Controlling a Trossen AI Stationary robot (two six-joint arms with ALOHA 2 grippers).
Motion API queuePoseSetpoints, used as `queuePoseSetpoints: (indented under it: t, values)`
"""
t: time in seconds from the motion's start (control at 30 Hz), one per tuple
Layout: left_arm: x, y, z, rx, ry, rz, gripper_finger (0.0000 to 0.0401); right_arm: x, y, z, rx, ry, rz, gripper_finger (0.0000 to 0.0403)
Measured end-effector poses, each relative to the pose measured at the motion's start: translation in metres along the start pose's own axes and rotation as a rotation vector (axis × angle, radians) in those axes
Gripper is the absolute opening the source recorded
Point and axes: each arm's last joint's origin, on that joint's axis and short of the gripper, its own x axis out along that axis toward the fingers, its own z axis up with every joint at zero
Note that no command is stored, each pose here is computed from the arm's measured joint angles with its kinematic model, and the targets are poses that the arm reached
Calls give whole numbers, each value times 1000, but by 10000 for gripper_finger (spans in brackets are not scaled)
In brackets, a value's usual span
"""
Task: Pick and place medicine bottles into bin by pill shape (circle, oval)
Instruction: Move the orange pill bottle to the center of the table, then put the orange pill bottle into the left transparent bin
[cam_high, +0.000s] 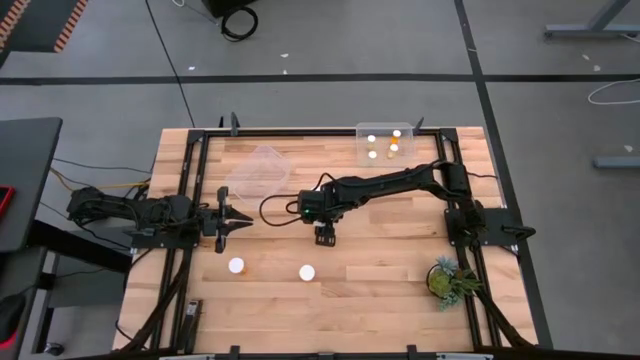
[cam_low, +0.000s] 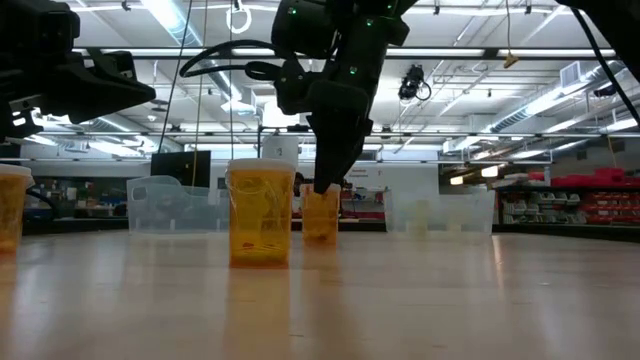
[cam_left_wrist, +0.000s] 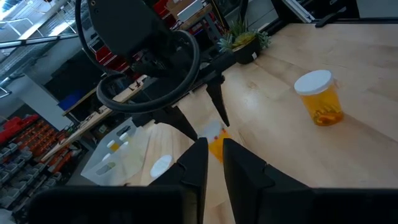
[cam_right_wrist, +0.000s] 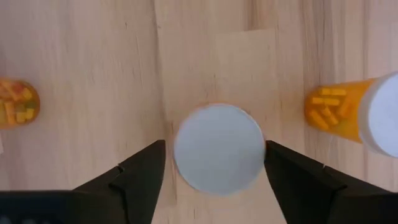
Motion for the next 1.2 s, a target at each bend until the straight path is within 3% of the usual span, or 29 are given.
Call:
queuePoseSetpoints:
  t: [0.23, 0.6, 0.8, 1.2]
  values:
    - [0, 0, 0, 0, 0, 0, 51, -12, 0, 0, -13, -25, 2, 309]
    - [0, 0, 0, 0, 0, 0, 56, -101, -9, -11, 22, -202, -138, 314]
    - [0, 0, 0, 0, 0, 0, 51, -147, -17, -38, 54, -301, -190, 314]
    - [0, 0, 0, 0, 0, 0, 54, -218, -27, -102, 124, -515, -180, 314]
